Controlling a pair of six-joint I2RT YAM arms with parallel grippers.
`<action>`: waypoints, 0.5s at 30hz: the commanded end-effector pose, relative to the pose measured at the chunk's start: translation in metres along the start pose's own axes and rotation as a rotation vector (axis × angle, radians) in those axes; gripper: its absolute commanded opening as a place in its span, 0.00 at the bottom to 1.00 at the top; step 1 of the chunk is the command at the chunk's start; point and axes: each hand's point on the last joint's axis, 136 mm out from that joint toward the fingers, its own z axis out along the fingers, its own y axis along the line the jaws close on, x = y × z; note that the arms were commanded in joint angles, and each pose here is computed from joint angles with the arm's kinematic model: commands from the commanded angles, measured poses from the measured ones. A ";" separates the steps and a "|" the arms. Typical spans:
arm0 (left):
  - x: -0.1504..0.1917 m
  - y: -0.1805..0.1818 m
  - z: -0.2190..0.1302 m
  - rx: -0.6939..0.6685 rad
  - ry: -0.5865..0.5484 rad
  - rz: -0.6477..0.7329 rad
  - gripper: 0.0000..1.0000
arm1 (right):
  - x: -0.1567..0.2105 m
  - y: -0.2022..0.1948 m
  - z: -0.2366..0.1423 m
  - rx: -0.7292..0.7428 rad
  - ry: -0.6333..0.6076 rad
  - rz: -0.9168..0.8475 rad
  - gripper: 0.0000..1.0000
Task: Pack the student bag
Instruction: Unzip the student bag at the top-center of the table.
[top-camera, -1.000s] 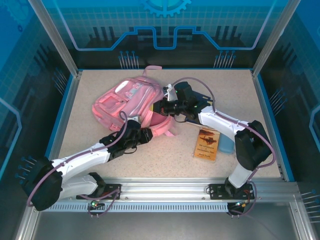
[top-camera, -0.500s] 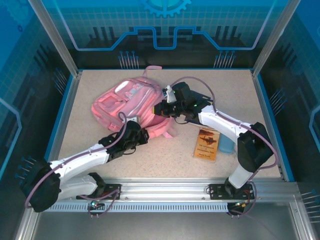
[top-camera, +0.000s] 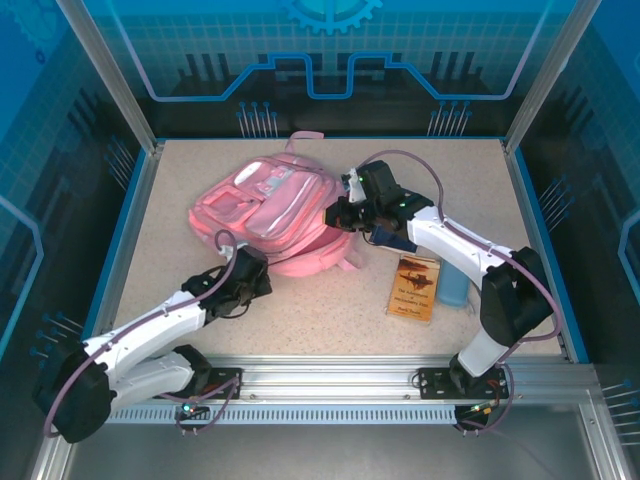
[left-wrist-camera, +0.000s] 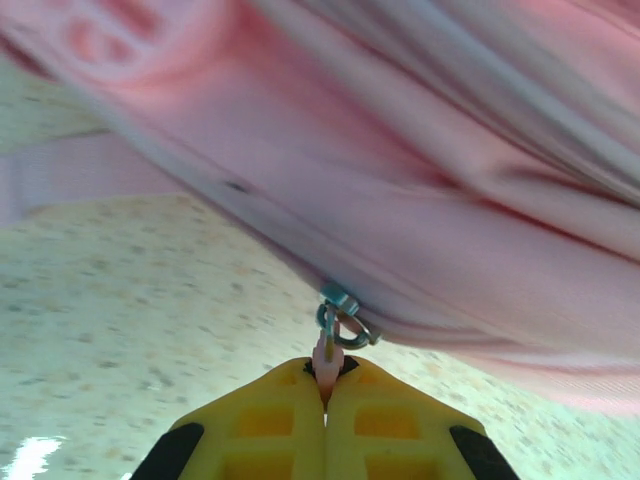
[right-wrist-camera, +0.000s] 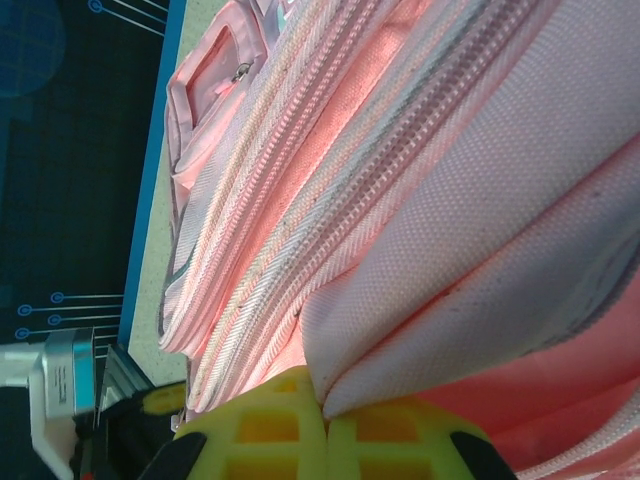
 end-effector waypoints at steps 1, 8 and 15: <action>-0.012 0.037 -0.003 -0.146 0.000 -0.052 0.00 | -0.025 0.014 -0.025 -0.017 -0.090 -0.037 0.00; -0.039 0.047 0.005 -0.168 0.017 -0.101 0.00 | -0.006 0.020 -0.009 -0.069 -0.036 -0.009 0.00; -0.064 0.073 -0.006 -0.245 0.000 -0.196 0.44 | 0.053 0.049 0.046 -0.144 0.103 0.027 0.00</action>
